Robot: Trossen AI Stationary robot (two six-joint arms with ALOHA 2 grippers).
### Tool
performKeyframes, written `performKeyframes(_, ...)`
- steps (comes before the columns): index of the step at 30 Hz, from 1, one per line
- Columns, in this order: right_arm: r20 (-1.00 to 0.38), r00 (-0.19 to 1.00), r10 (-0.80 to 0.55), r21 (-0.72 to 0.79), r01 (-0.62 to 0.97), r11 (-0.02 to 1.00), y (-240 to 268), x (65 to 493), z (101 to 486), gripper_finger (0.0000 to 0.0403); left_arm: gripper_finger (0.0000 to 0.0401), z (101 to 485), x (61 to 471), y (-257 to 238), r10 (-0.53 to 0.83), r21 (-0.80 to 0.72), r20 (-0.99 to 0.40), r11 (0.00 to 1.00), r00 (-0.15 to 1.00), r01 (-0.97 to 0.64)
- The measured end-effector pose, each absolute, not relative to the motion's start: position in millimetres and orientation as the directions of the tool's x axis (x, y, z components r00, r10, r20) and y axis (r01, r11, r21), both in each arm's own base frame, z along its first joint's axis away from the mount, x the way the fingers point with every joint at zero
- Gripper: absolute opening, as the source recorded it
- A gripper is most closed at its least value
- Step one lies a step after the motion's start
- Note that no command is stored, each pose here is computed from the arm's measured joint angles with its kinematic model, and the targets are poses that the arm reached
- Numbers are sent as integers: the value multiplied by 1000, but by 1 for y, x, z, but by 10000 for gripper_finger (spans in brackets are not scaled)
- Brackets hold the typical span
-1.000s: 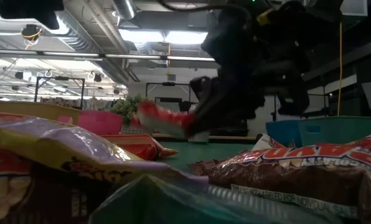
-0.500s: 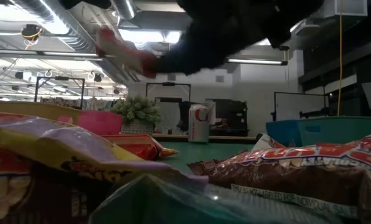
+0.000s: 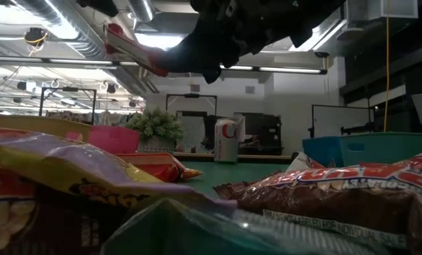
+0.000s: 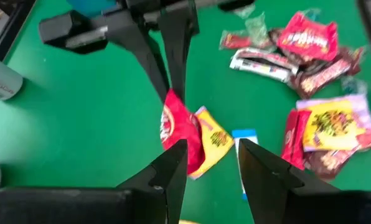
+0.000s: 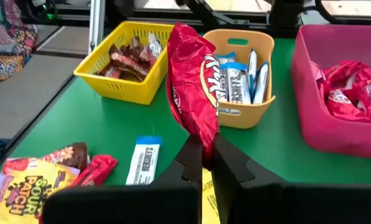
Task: Sort candy
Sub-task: Put the red chocolate bar into the red bin
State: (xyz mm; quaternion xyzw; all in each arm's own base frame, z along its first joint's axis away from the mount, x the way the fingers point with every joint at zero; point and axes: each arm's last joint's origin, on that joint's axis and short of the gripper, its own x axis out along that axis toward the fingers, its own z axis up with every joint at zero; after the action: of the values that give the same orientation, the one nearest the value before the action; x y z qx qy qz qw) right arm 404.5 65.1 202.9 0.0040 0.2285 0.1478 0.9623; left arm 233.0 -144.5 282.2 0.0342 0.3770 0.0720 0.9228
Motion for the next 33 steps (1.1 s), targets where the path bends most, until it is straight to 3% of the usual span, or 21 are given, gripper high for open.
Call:
performKeyframes(21, -364, 881, 302, 105, -284, 953, 66, 407, 210, 13, 127, 278, 235, -131, 214, 156, -726, 977, 653, -147)
performKeyframes(24, -366, 880, 302, 105, -283, 953, 66, 407, 210, 10, 110, 278, 234, -131, 211, 154, -730, 977, 649, -145)
performKeyframes(33, -367, 880, 302, 106, -284, 953, 67, 407, 210, 31, 8, 278, 234, -131, 209, 141, -732, 978, 648, -156)
